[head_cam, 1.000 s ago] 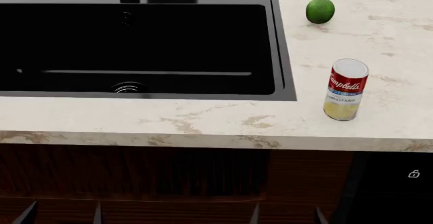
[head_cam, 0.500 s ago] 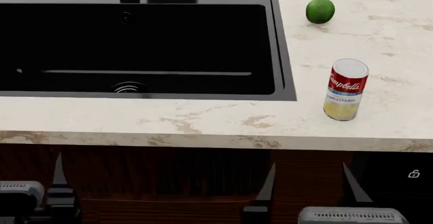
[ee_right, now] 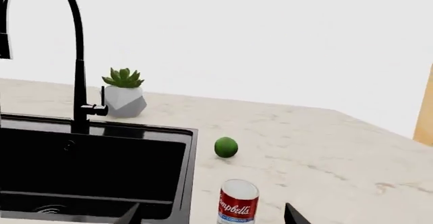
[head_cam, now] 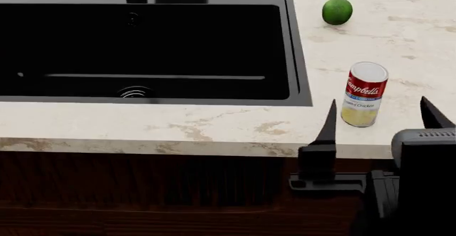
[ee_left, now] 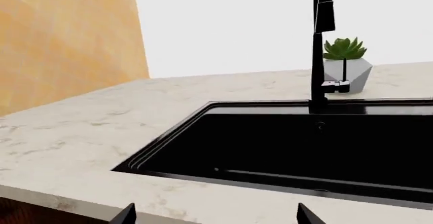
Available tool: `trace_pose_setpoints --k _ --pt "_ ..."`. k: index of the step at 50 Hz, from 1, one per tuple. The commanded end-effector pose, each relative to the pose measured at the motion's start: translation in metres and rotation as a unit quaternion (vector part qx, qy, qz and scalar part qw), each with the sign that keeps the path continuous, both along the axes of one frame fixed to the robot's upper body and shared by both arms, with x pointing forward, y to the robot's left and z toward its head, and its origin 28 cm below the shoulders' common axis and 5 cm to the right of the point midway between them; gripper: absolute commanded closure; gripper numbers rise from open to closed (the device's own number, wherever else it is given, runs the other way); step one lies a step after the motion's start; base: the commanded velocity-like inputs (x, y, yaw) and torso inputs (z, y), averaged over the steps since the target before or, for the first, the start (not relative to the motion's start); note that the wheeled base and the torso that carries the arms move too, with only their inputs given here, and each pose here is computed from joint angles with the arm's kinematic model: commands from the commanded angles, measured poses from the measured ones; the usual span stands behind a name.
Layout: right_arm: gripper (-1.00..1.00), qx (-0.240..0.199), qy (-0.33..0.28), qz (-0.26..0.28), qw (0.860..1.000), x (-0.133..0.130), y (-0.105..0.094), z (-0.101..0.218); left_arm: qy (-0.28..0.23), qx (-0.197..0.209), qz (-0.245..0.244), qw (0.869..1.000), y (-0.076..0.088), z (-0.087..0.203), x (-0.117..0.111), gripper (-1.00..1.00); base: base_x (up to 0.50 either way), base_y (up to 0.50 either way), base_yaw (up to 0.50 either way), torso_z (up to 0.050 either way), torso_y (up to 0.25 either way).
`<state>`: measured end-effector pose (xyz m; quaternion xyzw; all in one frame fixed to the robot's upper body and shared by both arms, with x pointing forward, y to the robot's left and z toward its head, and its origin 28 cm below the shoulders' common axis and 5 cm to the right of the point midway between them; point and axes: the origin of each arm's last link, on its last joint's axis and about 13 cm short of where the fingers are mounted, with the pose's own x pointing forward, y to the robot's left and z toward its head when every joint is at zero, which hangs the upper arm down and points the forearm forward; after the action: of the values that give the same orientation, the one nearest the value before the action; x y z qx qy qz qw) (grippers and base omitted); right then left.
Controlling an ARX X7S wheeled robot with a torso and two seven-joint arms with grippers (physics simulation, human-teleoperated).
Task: Pick the canned food from the counter and place it in the sink
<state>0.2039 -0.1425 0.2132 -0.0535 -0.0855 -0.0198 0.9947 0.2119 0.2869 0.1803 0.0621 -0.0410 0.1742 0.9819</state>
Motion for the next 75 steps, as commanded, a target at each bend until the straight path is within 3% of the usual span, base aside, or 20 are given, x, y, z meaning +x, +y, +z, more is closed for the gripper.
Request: trace_pose_setpoints --k 1,4,9,10,36,75 --pt "-1.00 0.012 -0.014 -0.014 1.000 -0.007 -0.013 0.045 -0.008 -0.007 0.021 1.000 0.009 0.011 -0.006 -1.00 0.00 0.00 0.00 0.000 0.000" --pt "-1.00 0.014 -0.022 0.029 0.999 -0.011 -0.008 0.057 -0.007 -0.011 0.018 1.000 0.008 0.008 -0.006 -1.00 0.09 0.00 0.00 0.000 0.000" --pt "-1.00 0.015 -0.024 0.032 0.999 -0.013 -0.006 0.056 -0.010 -0.012 0.017 1.000 0.008 0.008 -0.006 -1.00 0.39 0.10 0.00 0.000 0.000" --pt "-1.00 0.042 -0.027 0.050 0.998 -0.018 -0.007 0.048 -0.012 -0.017 0.008 1.000 0.006 0.008 -0.009 -1.00 0.44 0.30 0.00 0.000 0.000" --pt "-1.00 0.056 -0.032 0.053 0.997 -0.022 -0.007 0.050 -0.014 -0.020 0.009 1.000 0.007 0.007 -0.013 -1.00 0.43 0.16 0.00 0.000 0.000" --pt "-1.00 0.060 -0.026 0.061 0.996 -0.026 -0.007 0.045 -0.014 -0.023 0.006 1.000 0.005 0.007 -0.013 -1.00 0.15 -0.02 0.00 0.000 0.000"
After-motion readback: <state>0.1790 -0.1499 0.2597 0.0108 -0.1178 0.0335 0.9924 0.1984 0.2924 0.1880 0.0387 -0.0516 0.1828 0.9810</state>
